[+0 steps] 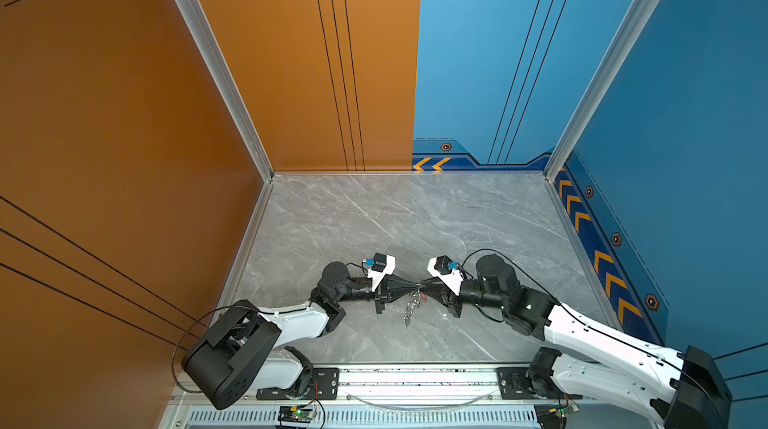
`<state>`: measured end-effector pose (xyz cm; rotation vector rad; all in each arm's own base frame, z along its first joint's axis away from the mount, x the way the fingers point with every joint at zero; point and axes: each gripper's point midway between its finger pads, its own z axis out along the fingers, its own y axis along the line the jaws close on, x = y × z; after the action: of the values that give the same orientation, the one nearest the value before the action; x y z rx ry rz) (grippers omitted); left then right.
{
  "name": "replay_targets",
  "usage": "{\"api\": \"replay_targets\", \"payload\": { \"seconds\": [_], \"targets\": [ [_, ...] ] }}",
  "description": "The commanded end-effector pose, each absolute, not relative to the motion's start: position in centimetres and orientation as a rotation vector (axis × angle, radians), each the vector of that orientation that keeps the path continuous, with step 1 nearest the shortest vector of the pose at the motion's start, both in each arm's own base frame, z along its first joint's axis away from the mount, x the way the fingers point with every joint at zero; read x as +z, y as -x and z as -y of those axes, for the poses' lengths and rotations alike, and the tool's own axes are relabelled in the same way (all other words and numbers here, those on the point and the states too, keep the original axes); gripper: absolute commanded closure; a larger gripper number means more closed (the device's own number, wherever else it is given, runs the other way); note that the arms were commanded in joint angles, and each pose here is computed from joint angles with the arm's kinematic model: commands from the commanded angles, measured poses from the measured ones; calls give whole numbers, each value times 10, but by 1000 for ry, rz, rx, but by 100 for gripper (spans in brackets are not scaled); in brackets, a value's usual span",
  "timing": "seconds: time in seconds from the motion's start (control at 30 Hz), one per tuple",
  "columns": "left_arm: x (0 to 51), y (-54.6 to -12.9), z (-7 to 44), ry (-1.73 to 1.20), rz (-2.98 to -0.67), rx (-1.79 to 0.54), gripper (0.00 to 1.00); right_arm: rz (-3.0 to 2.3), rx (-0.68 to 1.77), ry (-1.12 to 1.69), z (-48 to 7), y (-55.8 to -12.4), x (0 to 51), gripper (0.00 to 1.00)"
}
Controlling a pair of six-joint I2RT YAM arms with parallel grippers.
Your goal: Put the keys on the keyring
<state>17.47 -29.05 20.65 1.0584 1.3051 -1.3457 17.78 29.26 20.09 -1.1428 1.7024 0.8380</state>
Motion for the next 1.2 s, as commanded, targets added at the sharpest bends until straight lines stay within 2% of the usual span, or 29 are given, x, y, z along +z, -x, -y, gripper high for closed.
{"api": "replay_targets", "payload": {
  "seconds": [0.0, 0.1, 0.2, 0.37, 0.43, 0.53, 0.87, 0.97, 1.07, 1.17],
  "targets": [
    [215, -166, 294, -1111, -1245, -1373, 100, -1675, 867, 1141, -296, -175, 208, 86],
    [214, -165, 294, -1112, -1248, -1377, 100, -1706, 847, 1173, -296, -174, 201, 99],
    [212, -167, 294, -1106, -1256, -1367, 100, -1733, 805, 1211, -294, -173, 199, 100],
    [199, -173, 293, -1121, -1328, -1292, 79, -1841, 605, 1356, -284, -170, 191, 100],
    [195, -173, 293, -1141, -1352, -1254, 77, -1878, 547, 1412, -282, -169, 188, 100],
    [194, -171, 294, -1154, -1354, -1237, 77, -1892, 508, 1463, -284, -169, 188, 100],
    [192, -171, 297, -1159, -1370, -1265, 92, -1850, 504, 1512, -299, -165, 195, 100],
    [191, -170, 298, -1165, -1373, -1275, 91, -1834, 525, 1487, -300, -165, 201, 100],
    [190, -169, 299, -1168, -1379, -1282, 84, -1825, 535, 1475, -301, -165, 203, 100],
    [187, -169, 300, -1172, -1386, -1288, 85, -1822, 539, 1477, -302, -165, 203, 100]
  ]
}}
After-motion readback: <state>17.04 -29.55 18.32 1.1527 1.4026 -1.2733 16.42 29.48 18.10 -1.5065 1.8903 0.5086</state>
